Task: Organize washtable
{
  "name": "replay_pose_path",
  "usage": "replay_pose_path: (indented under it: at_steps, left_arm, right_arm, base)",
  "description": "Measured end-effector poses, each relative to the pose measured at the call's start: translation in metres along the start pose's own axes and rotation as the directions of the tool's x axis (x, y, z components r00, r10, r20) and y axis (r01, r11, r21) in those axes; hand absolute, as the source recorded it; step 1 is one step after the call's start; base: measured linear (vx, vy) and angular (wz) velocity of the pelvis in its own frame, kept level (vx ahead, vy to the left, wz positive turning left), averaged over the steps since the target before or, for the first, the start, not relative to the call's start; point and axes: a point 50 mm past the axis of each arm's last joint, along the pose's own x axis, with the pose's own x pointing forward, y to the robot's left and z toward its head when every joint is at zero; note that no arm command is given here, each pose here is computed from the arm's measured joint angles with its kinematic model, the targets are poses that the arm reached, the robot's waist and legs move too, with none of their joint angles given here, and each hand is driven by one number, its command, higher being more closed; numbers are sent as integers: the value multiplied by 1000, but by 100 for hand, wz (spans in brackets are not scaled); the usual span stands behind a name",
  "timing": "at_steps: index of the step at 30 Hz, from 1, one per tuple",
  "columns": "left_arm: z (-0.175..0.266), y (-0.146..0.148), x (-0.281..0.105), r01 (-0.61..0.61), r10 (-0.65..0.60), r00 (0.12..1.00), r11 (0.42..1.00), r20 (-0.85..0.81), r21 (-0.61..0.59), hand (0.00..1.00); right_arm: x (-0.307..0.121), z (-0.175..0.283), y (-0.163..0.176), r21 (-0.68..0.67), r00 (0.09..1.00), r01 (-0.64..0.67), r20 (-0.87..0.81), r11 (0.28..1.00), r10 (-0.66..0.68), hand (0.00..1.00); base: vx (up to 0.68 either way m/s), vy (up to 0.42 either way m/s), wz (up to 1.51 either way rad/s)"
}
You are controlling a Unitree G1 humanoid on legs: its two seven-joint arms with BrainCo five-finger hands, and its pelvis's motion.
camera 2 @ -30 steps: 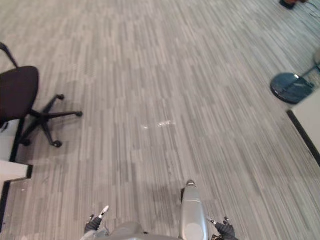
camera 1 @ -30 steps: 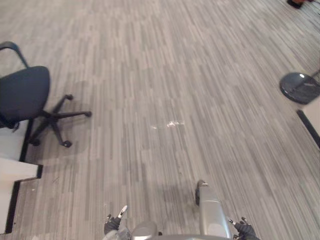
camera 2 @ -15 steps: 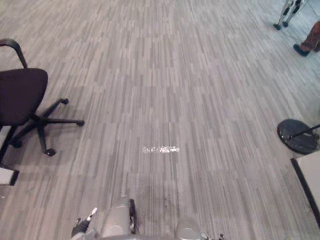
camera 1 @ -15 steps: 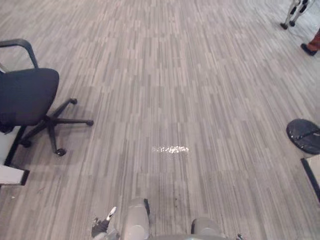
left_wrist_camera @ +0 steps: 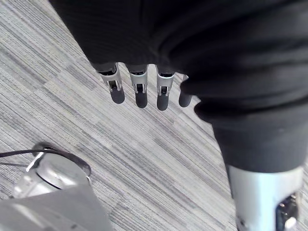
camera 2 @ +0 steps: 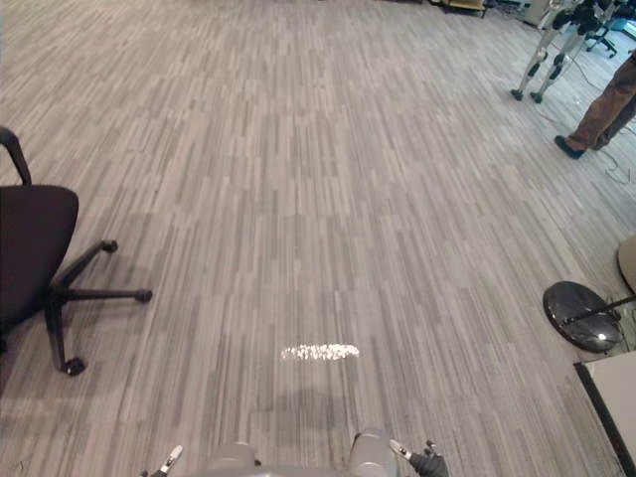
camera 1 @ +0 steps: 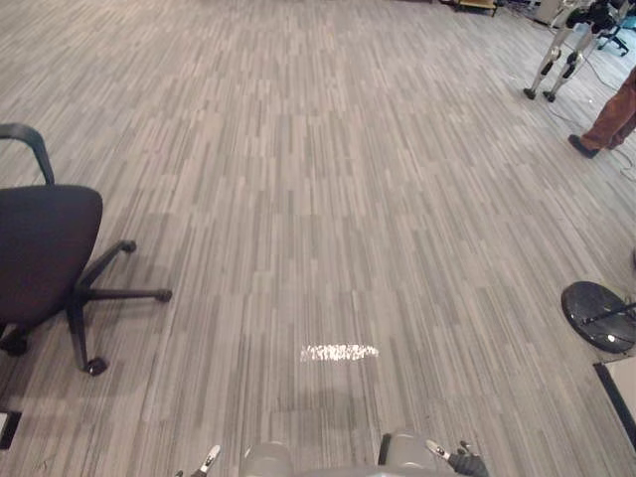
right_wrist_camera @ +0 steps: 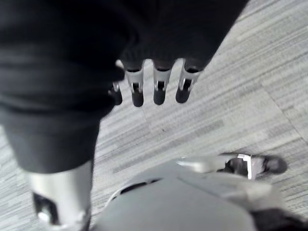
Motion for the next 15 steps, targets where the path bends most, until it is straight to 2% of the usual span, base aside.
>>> replay_pose_path:
  at_steps: [4, 6, 9, 15]
  left_arm:
    - [3, -6, 1, 9, -9, 1000, 1000, 1, -3, 0]
    - [-9, -26, -4, 55, -56, 998, 998, -42, -7, 0]
    - [-4, -33, -4, 73, -73, 997, 997, -24, 7, 0]
    - [0, -18, 0, 37, -36, 999, 999, -13, 33, 0]
  right_arm:
    - [-6, -11, 1, 17, 1000, 3, -20, 1000, -2, 0]
    - [-3, -6, -10, -6, 1000, 23, -8, 1000, -23, 0]
    - [-4, -8, -9, 6, 1000, 25, -14, 1000, -25, 0]
    - [-8, -26, -7, 16, 996, 3, -93, 1000, -1, 0]
  base:
    - [392, -248, 40]
    - [384, -181, 12]
    - [197, -128, 10]
    - [158, -161, 14]
